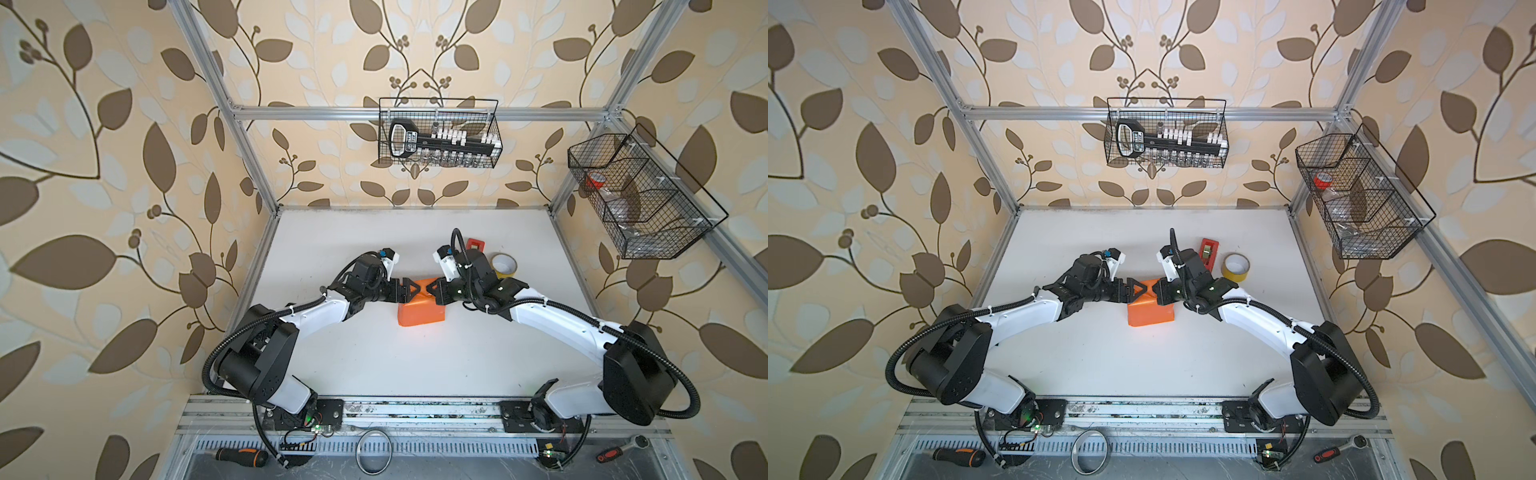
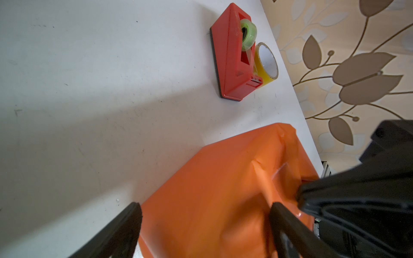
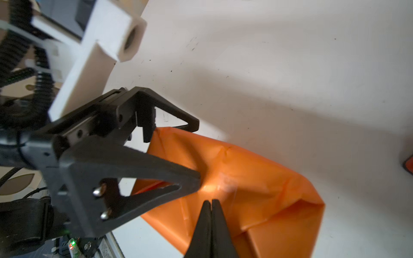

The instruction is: Wrap the gift box in paper

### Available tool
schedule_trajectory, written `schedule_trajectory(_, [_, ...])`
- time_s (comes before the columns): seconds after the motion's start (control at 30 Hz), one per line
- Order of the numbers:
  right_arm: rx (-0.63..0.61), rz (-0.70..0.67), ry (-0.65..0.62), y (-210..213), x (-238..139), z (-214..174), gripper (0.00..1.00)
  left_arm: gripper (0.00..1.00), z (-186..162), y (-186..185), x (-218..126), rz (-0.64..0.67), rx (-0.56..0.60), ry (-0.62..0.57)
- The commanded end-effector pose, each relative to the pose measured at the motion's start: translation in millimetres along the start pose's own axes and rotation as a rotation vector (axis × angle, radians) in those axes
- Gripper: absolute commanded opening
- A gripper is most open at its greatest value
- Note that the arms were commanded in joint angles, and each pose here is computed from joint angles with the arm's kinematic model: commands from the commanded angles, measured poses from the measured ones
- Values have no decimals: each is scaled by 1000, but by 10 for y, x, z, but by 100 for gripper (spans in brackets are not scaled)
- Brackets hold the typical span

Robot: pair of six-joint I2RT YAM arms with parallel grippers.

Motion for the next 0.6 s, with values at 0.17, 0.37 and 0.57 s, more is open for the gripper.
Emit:
schedule_trajectory(0.17, [17, -54, 21, -147, 172, 84, 4, 90, -361, 385, 38, 172, -35, 136])
schedule_trajectory(0.37, [12, -70, -30, -182, 60, 327, 6, 90, -341, 361, 36, 166, -36, 133])
schedule_trajectory(0.57, [-53, -56, -131, -99, -352, 451, 20, 93, -162, 198, -9, 138, -37, 86])
Point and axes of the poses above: each gripper's point midway between its finger pads, its own x axis out along the fingers, its own y axis along the line the jaws close on, z = x × y, the point moved 6 cm from there along -x, back along the fingers, and after that the axes turned 10 degrees about -x, right-handed, at the moved point
